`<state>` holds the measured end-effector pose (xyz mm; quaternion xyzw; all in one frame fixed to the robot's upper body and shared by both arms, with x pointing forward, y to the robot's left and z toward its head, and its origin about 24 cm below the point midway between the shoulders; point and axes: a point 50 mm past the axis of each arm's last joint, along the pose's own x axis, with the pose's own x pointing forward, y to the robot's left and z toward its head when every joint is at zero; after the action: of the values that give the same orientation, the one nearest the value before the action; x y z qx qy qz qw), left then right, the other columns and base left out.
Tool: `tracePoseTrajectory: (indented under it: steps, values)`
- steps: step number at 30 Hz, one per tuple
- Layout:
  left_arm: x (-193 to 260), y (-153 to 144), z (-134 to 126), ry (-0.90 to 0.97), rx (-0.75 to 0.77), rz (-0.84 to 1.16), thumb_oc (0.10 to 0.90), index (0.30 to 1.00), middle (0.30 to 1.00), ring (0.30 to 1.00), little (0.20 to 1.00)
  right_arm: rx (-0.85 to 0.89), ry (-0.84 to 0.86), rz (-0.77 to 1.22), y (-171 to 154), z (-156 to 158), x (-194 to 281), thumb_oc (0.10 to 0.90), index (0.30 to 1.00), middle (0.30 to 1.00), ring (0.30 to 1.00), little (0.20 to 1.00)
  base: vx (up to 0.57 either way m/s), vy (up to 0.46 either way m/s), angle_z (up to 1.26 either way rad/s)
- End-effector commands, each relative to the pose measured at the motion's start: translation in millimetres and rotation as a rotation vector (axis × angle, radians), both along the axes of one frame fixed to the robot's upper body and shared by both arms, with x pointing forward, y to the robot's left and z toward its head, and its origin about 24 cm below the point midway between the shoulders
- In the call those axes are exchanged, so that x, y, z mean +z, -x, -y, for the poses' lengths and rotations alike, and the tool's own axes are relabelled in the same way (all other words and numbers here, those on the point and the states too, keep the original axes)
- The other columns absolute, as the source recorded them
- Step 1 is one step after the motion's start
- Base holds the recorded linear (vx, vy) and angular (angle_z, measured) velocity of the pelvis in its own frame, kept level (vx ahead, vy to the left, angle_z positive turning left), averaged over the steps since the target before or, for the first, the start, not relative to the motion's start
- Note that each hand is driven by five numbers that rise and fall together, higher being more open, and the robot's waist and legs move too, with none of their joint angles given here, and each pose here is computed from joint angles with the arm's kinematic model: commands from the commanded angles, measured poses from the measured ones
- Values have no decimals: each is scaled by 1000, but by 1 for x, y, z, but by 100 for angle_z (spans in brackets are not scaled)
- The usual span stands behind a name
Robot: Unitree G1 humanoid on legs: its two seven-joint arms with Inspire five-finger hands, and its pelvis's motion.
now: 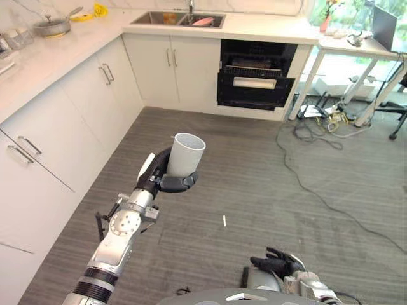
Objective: Place the dishes in the dishwasher.
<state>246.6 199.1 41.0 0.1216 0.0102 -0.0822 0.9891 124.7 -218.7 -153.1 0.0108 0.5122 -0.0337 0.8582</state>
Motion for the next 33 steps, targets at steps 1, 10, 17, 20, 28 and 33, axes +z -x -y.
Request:
tracePoseTrajectory:
  steps: [1,10,17,20,28,33]
  values:
    - [72,-21,9,-18,-50,354,400,300,300,300,300,55,43,-109,28,2,-9,800,900,900,900,900,467,-11,34]
    - [66,-19,5,-13,-19,338,400,300,300,300,300,2,66,-280,76,17,-16,800,900,900,900,900,673,-99,59]
    - [66,-21,4,23,-25,315,400,300,300,300,300,-101,118,-242,64,33,-11,800,900,900,900,900,499,-178,-1]
    - [65,-19,6,20,-36,317,400,300,300,300,300,-33,117,-205,54,29,-9,800,900,900,900,900,840,292,-38]
    - [57,-17,1,-13,-11,285,400,300,300,300,300,39,106,-258,68,15,-15,800,900,900,900,900,662,356,-53]
    - [62,-23,7,-58,-45,297,400,300,300,300,300,-24,90,-275,71,14,-16,800,900,900,900,900,410,399,-21]
